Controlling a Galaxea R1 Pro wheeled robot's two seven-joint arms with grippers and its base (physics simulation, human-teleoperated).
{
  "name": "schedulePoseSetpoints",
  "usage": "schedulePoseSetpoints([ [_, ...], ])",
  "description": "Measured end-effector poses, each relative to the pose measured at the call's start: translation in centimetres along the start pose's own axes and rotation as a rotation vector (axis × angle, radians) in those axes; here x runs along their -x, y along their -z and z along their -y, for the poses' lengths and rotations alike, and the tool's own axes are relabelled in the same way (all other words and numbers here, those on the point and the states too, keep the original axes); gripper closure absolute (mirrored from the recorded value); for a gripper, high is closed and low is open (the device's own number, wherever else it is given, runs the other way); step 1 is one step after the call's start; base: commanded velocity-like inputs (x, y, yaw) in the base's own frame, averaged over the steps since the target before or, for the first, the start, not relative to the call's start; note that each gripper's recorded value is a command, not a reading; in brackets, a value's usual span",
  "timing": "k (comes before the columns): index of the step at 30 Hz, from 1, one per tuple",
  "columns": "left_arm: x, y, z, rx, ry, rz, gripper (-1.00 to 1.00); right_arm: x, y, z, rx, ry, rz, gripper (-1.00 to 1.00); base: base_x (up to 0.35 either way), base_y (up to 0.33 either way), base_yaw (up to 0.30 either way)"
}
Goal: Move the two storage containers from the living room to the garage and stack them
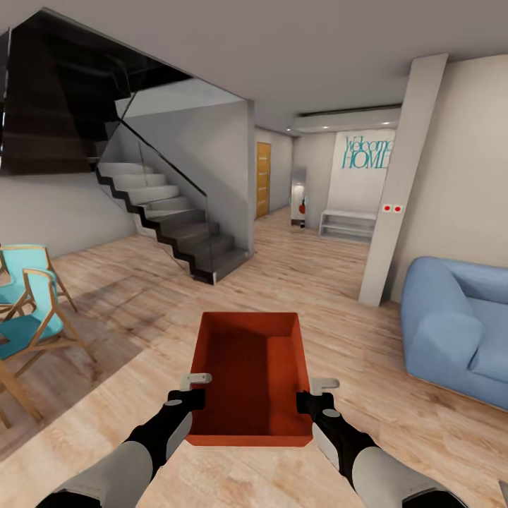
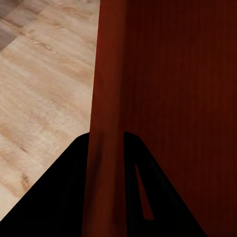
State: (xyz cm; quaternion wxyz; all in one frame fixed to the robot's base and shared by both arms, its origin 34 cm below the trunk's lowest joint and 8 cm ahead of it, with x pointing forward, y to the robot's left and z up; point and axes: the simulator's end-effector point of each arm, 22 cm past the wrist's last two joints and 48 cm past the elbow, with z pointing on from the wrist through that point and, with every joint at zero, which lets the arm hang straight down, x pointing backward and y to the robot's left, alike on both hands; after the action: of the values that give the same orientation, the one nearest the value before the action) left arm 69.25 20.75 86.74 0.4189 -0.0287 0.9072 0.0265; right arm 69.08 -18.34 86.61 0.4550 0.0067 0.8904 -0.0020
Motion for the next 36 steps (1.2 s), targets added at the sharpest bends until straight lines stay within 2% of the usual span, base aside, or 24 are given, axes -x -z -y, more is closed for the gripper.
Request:
schedulePoseSetpoints([
  [36, 0.00, -0.01, -0.04, 0.000, -0.002, 0.000, 1.00, -0.10, 0.01, -0.04, 0.000, -0.001, 0.000, 1.00, 0.322, 0.000, 0.000],
])
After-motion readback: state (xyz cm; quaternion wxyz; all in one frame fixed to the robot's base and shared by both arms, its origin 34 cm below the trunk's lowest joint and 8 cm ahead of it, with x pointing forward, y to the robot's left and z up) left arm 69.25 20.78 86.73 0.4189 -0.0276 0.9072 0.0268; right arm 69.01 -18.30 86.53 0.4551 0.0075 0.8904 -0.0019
